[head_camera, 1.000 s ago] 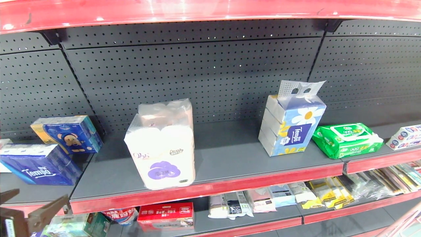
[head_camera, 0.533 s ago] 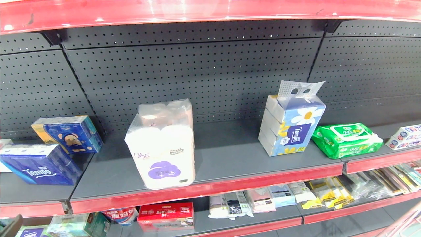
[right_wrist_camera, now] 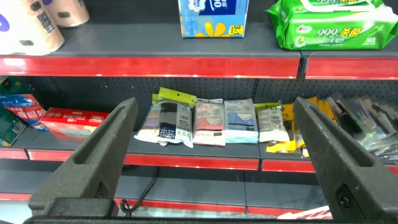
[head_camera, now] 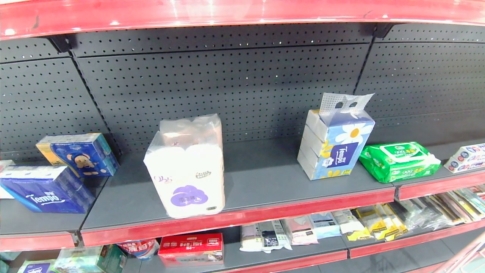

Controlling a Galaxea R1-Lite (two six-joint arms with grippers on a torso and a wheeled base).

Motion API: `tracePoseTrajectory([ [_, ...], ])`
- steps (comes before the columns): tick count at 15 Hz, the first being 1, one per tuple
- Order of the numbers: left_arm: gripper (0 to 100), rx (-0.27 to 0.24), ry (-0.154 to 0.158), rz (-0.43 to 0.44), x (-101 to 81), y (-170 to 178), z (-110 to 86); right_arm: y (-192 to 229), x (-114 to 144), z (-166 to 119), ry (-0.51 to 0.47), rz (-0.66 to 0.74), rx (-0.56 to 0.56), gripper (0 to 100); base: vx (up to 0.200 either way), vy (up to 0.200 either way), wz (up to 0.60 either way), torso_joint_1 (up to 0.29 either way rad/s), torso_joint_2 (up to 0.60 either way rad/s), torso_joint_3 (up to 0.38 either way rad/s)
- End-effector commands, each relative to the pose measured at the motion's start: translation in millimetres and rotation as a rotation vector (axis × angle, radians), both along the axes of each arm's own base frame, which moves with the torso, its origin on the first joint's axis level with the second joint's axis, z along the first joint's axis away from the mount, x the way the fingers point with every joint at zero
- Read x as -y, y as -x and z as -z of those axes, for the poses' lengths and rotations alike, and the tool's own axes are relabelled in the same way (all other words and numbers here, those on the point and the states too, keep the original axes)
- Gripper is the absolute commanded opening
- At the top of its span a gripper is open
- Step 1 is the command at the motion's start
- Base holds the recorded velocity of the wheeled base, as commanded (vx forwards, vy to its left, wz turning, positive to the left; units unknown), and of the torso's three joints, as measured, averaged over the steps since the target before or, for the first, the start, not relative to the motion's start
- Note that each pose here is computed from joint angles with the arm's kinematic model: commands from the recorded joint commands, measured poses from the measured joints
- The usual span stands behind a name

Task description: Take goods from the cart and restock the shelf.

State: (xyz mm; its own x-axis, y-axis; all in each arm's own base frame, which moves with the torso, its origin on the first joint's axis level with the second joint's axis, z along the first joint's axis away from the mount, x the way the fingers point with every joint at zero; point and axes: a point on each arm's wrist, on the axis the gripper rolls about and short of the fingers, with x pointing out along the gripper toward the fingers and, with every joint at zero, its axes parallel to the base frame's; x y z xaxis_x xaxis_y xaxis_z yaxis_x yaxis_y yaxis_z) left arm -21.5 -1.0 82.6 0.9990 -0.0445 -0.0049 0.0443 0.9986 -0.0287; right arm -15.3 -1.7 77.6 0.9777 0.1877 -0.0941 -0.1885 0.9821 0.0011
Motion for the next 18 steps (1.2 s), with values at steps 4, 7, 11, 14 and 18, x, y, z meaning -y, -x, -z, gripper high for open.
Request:
tracePoseTrajectory([
  [4,100,0.005,-0.038,-0.008,-0.3,0.9,6.7,-0.1,0.0,-0.1,0.001,-0.001,-0.001,100,0.0,0.0,0.0,0.0,0.0,0.0],
  [7,100,0.009,-0.029,-0.028,-0.6,1.3,6.8,-0.1,0.0,-0.1,0.0,-0.001,-0.001,100,0.0,0.0,0.0,0.0,0.0,0.0],
  [11,100,0.011,-0.041,-0.029,-0.7,1.3,6.6,-0.1,0.0,-0.1,0.0,-0.001,-0.001,100,0.0,0.0,0.0,0.0,0.0,0.0],
  [14,100,0.009,-0.033,-0.029,-0.7,1.3,6.8,-0.1,0.0,-0.1,0.001,-0.001,-0.001,100,0.0,0.0,0.0,0.0,0.0,0.0],
  [18,100,0.009,-0.035,-0.035,-0.8,1.3,6.8,-0.1,0.0,-0.1,0.001,-0.001,-0.001,100,0.0,0.0,0.0,0.0,0.0,0.0],
])
